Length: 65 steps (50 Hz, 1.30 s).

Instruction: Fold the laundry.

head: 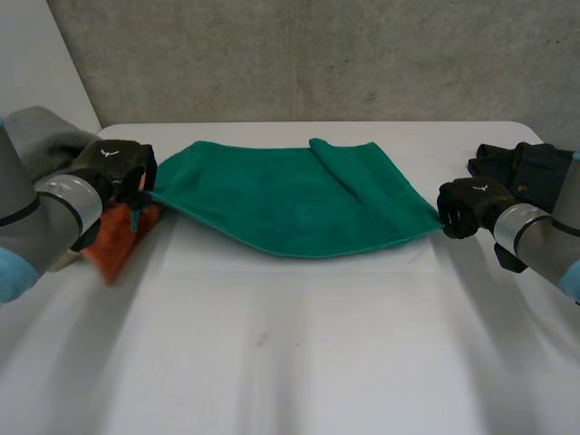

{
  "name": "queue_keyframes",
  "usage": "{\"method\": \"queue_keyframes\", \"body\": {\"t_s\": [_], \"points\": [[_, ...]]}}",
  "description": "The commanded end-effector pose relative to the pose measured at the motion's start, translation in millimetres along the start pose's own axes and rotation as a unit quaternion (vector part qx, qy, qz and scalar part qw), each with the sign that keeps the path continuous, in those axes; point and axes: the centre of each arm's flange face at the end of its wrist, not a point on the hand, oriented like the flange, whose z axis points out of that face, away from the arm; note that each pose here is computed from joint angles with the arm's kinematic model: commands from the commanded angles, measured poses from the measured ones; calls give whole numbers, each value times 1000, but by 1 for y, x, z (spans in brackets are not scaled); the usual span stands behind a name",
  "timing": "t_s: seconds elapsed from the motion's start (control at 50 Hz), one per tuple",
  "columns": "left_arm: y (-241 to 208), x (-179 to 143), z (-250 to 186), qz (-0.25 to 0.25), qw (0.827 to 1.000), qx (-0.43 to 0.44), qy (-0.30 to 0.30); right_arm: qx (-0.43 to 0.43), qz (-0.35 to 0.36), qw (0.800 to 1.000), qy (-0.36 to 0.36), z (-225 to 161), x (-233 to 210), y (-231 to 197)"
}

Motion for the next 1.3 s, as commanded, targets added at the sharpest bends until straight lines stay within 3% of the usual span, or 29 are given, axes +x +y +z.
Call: {"method": "queue_keyframes", "body": {"t_s": [0.02, 0.08, 0.18, 0.26, 0.32, 0.4, 0.46, 0.6, 0.68, 0.74, 0.82, 0.88, 0.92, 0.94, 0.96, 1.02, 1.06, 1.1, 1.2, 1.3], "points": [[0, -1, -4, 16, 1000, -8, 3, -19, -51, 998, -19, -4, -3, 4], [2, -3, -8, 14, 999, -28, 5, -66, -70, 995, -25, -16, -6, 10], [4, 0, -39, 45, 992, -108, 37, -195, -114, 973, -49, -79, 2, 2], [16, 14, -85, 97, 963, -220, 122, -264, -221, 934, -97, -135, 11, 3], [22, 19, -104, 122, 943, -263, 165, -267, -282, 916, -101, -149, 18, 4], [31, 22, -110, 164, 926, -279, 197, -265, -287, 916, -93, -151, 20, 11], [35, 23, -105, 169, 926, -278, 192, -254, -285, 921, -82, -143, 24, 11], [27, 27, -52, 182, 950, -209, 145, -189, -257, 947, -39, -101, 25, -1], [15, 30, -11, 184, 965, -148, 109, -105, -234, 966, -5, -66, 24, -17], [-1, 28, 18, 189, 975, -95, 68, -55, -235, 970, 13, -46, 23, -26], [-41, 17, 52, 199, 980, 11, -1, 76, -238, 965, 73, -13, 25, -69], [-86, 4, 62, 197, 973, 107, -59, 158, -227, 954, 119, -7, 31, -108], [-136, -10, 58, 173, 956, 206, -114, 243, -199, 934, 169, -11, 40, -152], [-155, -15, 53, 163, 948, 241, -130, 273, -188, 925, 184, -14, 43, -166], [-190, -25, 41, 137, 926, 313, -160, 325, -164, 908, 208, -21, 49, -189], [-226, -37, 24, 98, 896, 395, -180, 395, -131, 880, 230, -35, 57, -217], [-230, -40, 21, 85, 893, 405, -176, 457, -107, 853, 230, -50, 58, -240], [-227, -39, 22, 80, 898, 401, -164, 463, -107, 851, 222, -53, 56, -243], [-200, -33, 36, 67, 924, 354, -127, 442, -110, 869, 194, -47, 45, -233], [-171, -33, 51, 62, 938, 321, -118, 406, -106, 890, 178, -33, 40, -212]]}}
